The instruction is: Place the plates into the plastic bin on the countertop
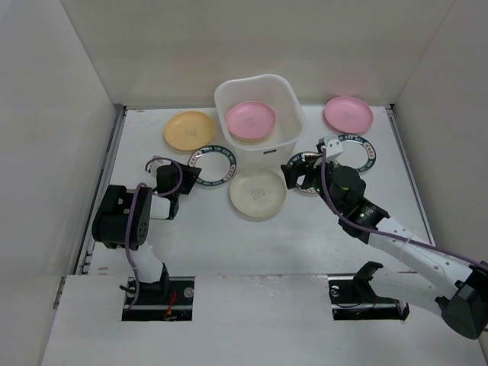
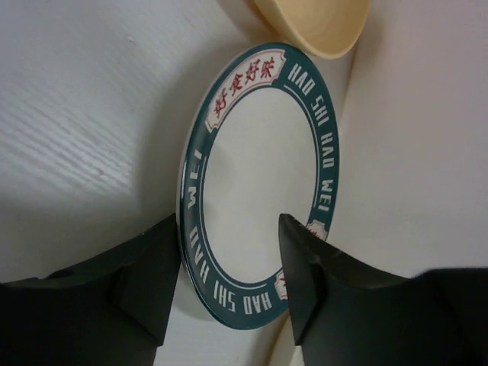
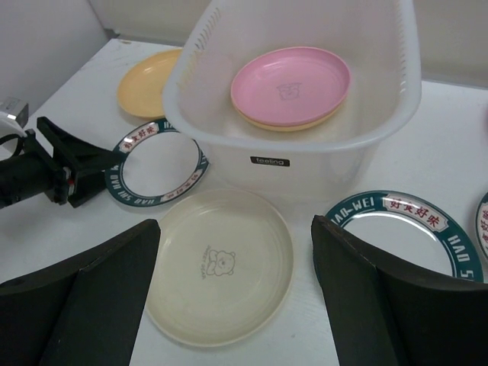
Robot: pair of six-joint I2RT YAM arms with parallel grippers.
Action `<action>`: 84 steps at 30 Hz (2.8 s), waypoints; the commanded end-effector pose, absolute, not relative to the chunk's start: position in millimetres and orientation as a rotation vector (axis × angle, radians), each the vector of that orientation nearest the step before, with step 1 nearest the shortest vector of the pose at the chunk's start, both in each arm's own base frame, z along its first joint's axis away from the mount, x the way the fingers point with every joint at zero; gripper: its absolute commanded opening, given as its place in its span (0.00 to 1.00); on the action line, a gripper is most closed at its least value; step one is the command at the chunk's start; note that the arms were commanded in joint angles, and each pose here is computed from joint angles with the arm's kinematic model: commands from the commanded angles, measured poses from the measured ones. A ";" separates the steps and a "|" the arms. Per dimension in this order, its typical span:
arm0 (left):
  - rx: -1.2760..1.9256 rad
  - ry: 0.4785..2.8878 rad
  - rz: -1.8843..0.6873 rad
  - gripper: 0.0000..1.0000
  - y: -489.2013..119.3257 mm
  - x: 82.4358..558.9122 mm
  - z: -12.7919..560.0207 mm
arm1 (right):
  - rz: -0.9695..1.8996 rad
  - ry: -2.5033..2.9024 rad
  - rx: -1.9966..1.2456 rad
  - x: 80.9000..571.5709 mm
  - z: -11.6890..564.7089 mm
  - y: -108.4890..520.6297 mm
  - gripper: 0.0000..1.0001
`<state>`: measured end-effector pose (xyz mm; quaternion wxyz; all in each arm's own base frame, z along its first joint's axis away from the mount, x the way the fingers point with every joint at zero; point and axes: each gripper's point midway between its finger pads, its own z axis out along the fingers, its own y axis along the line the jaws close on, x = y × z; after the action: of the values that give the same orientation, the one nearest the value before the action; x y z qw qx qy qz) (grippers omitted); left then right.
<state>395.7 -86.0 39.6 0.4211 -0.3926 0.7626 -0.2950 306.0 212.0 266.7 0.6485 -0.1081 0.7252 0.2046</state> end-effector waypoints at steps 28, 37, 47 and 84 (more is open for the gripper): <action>-0.743 1.584 -0.793 0.02 -61.8 346.4 289.5 | 0.374 1.570 0.039 307.7 287.8 148.2 0.86; -0.527 1.608 -0.903 0.02 -150.7 429.6 350.0 | 0.364 1.540 0.181 299.7 290.9 117.8 0.86; -0.386 1.718 -0.879 0.03 -227.2 520.0 339.1 | 0.342 1.618 0.476 301.7 238.6 75.7 0.85; -0.069 2.050 -0.525 0.73 -282.6 587.5 211.7 | 0.252 1.622 1.017 314.9 149.1 -26.7 0.84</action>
<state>587.5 -286.8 152.8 0.4383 -0.0468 0.8683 -0.2275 308.7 -26.4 145.7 0.5645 0.4232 0.7036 0.0847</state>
